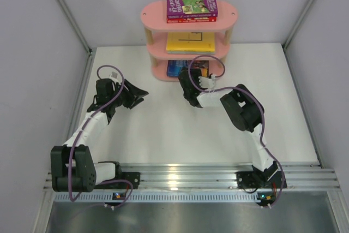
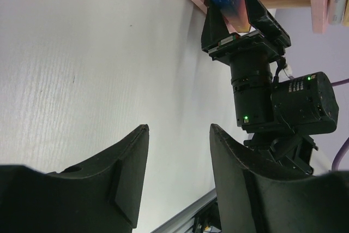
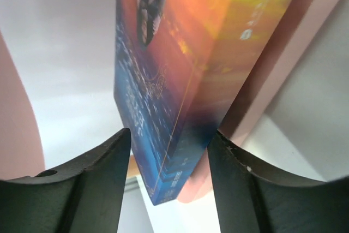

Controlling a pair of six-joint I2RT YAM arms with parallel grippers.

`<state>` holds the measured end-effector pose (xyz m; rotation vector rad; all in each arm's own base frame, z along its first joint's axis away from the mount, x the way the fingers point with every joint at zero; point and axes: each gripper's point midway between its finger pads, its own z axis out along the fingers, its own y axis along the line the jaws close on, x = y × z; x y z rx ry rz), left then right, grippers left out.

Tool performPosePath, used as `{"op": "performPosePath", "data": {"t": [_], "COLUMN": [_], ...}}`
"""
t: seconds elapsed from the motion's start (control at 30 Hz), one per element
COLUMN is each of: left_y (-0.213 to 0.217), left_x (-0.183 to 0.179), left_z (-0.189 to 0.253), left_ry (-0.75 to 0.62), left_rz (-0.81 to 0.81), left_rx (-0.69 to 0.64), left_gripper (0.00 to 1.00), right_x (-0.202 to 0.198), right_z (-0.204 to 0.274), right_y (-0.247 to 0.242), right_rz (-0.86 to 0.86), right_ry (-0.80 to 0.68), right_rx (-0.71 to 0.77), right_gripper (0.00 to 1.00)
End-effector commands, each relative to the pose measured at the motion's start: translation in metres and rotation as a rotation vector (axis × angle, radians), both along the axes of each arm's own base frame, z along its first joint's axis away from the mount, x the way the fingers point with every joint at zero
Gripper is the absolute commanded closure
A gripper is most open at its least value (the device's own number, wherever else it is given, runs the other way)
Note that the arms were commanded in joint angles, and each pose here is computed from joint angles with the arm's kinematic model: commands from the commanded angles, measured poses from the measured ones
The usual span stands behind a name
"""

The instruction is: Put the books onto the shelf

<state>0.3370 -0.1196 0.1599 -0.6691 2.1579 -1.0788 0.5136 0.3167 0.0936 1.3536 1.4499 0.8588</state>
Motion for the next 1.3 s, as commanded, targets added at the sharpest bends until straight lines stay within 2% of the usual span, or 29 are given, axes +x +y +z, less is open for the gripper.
{"op": "performPosePath", "data": {"t": [0.0,0.17,0.37,0.53,0.67,0.97,1.27], "left_y": [0.002,0.003,0.002,0.003,0.003,0.005,0.005], "left_x": [0.001,0.003,0.004,0.006,0.006,0.006,0.006], "left_z": [0.009,0.008,0.007,0.007,0.005,0.002,0.000], "left_ry": [-0.053,-0.055,-0.051,-0.049,-0.043,-0.039,-0.032], "left_rz": [0.003,0.004,0.002,0.009,0.012,0.017,0.018], "left_rx": [0.012,0.025,0.016,0.017,0.016,0.027,0.028], "left_gripper": [0.47,0.47,0.46,0.46,0.47,0.47,0.47], "right_x": [-0.004,-0.013,-0.019,-0.027,-0.028,-0.012,-0.005], "right_z": [0.044,0.039,0.049,0.038,0.027,0.028,0.017], "right_y": [0.014,0.007,0.012,0.023,0.026,0.021,0.016], "right_rz": [0.061,0.072,0.156,0.229,0.231,0.193,0.175], "right_ry": [-0.038,-0.003,-0.019,0.023,0.035,0.002,0.042], "right_rx": [0.021,-0.003,-0.054,-0.034,0.008,0.039,0.043], "right_gripper": [0.42,0.33,0.35,0.40,0.51,0.66,0.66]}}
